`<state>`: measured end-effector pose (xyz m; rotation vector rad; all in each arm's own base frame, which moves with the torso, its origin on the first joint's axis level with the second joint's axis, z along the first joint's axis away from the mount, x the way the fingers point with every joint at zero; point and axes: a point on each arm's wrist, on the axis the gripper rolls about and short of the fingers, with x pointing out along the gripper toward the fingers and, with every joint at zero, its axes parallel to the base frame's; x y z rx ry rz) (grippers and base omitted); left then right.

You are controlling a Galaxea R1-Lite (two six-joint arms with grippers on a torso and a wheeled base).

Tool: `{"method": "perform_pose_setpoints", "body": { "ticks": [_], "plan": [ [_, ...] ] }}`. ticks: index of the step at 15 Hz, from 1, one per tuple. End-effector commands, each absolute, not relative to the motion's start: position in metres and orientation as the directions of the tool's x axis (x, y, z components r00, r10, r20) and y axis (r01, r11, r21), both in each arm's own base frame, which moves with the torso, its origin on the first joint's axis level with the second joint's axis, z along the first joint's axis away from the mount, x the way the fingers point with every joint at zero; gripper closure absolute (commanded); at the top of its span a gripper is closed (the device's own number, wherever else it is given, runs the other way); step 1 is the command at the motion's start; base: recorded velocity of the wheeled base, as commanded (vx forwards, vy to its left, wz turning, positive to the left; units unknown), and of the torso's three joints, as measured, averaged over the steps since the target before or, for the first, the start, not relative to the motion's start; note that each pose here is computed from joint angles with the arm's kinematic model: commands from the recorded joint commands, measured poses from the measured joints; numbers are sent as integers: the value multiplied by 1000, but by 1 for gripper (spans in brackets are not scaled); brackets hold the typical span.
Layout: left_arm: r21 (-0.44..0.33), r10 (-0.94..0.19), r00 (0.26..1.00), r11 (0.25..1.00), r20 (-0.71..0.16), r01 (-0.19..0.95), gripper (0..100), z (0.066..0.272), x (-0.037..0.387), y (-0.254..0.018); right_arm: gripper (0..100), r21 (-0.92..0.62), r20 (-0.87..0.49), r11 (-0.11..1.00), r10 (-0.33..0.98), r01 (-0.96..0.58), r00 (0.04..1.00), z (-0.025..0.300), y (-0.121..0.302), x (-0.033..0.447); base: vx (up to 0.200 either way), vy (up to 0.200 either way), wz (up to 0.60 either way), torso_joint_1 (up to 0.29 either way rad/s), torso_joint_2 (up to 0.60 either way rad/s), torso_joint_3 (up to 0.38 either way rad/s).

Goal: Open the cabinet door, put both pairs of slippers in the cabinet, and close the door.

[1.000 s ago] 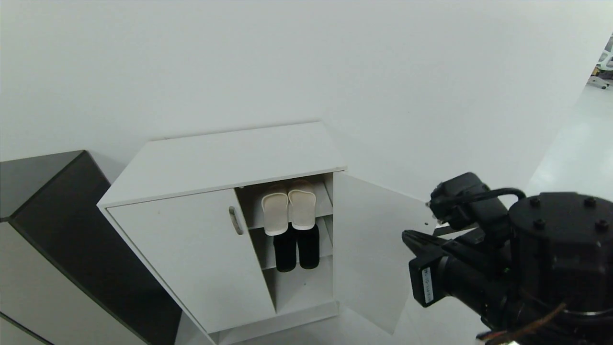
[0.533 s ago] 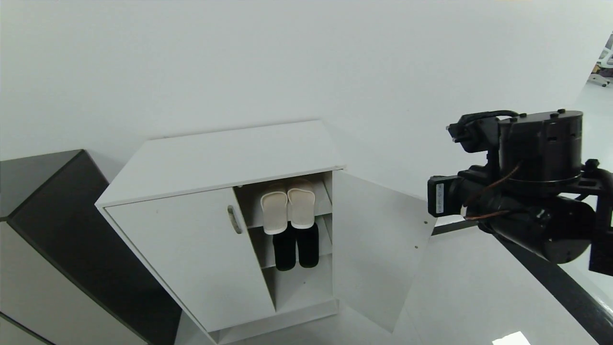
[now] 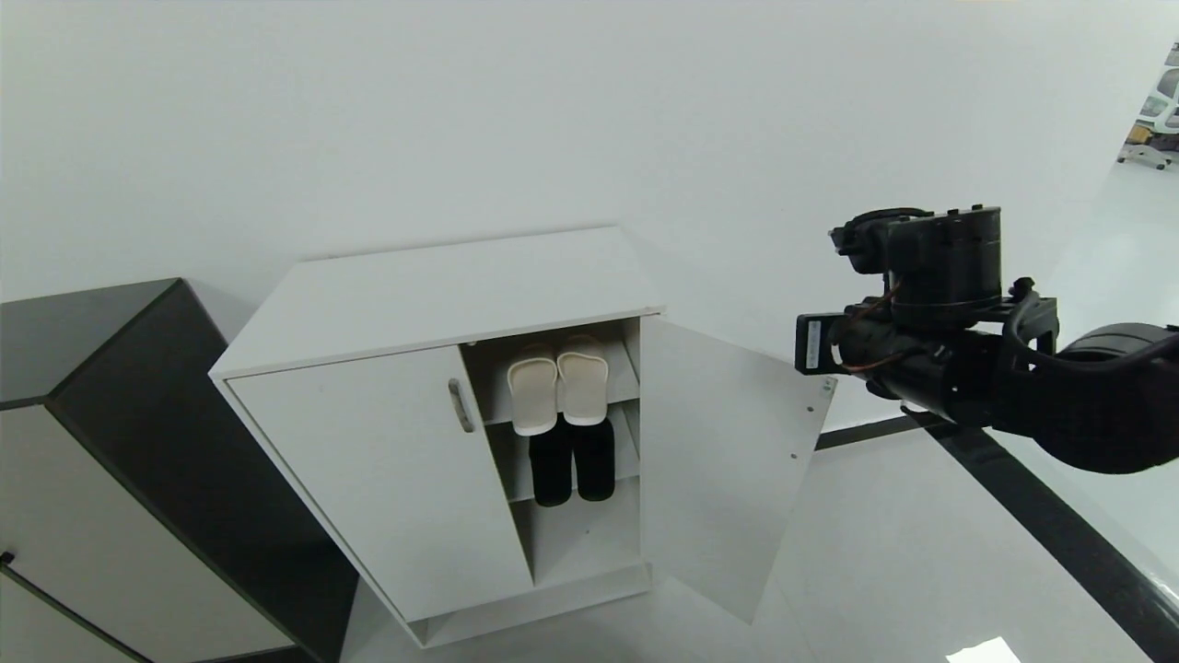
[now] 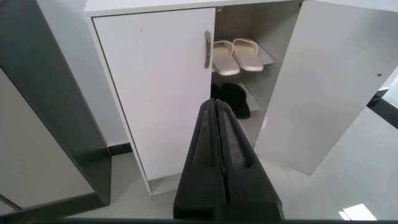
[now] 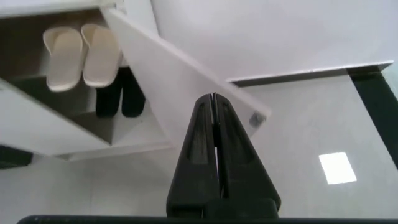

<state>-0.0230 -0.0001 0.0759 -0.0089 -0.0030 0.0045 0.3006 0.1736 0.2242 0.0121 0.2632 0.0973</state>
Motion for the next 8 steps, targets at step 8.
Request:
{"method": "perform_pose_setpoints", "body": {
  "ticks": [8],
  "plan": [
    [-11, 5, 1000, 1000, 2, -5, 100, 76, -23, 0, 100, 4, -305, 1000, 15, -14, 952, 180, 179, 382, 0, 0, 0, 0, 0, 0]
  ]
}}
